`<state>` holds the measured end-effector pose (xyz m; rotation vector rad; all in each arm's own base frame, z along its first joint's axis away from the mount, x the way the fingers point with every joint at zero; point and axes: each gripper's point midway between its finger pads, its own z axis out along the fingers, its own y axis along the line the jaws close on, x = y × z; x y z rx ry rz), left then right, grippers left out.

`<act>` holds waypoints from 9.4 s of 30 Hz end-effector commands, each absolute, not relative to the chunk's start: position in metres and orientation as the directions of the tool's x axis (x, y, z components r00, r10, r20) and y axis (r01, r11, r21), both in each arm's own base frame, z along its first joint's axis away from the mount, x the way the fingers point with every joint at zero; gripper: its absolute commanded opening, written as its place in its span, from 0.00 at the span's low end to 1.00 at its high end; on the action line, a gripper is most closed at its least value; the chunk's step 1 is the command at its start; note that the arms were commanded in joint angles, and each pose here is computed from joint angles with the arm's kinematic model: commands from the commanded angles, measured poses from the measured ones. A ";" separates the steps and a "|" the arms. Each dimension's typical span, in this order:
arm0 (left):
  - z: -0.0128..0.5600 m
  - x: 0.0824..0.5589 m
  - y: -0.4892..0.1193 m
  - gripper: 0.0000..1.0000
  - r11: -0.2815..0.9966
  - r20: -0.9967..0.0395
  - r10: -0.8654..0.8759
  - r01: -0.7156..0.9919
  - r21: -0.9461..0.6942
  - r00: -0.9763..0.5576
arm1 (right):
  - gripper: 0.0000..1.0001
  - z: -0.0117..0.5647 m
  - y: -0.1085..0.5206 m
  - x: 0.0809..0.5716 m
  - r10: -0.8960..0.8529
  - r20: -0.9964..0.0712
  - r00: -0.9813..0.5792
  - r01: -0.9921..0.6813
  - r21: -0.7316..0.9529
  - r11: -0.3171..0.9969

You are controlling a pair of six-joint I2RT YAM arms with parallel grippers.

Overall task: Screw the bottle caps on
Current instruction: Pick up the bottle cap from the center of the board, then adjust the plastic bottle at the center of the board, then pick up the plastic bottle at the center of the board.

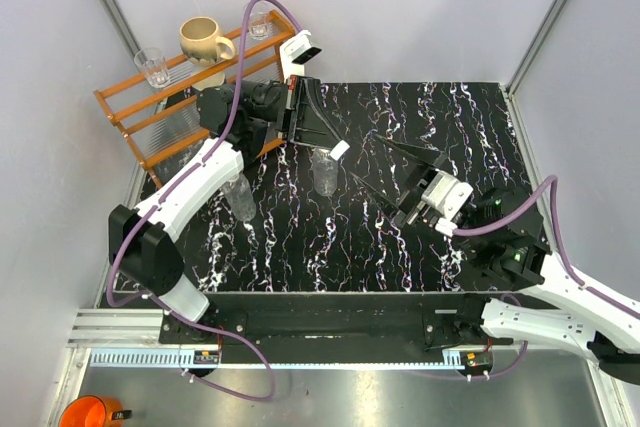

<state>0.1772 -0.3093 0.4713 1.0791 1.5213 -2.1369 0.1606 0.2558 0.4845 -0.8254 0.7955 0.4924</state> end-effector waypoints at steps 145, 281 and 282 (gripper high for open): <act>0.204 0.376 -0.307 0.99 0.475 -0.850 0.393 0.869 -0.139 -0.351 | 0.28 0.473 0.189 0.161 0.168 -0.877 0.449 -0.605 -0.161 0.779; 0.055 0.216 -0.206 0.45 0.287 -0.336 0.903 0.958 0.007 -0.268 | 0.38 0.394 0.162 0.141 0.183 -0.982 -0.049 -0.669 0.168 0.724; 0.068 0.216 -0.206 0.44 0.289 -0.350 0.899 0.957 0.020 -0.264 | 0.37 0.394 0.169 0.137 0.176 -0.982 -0.073 -0.694 0.177 0.698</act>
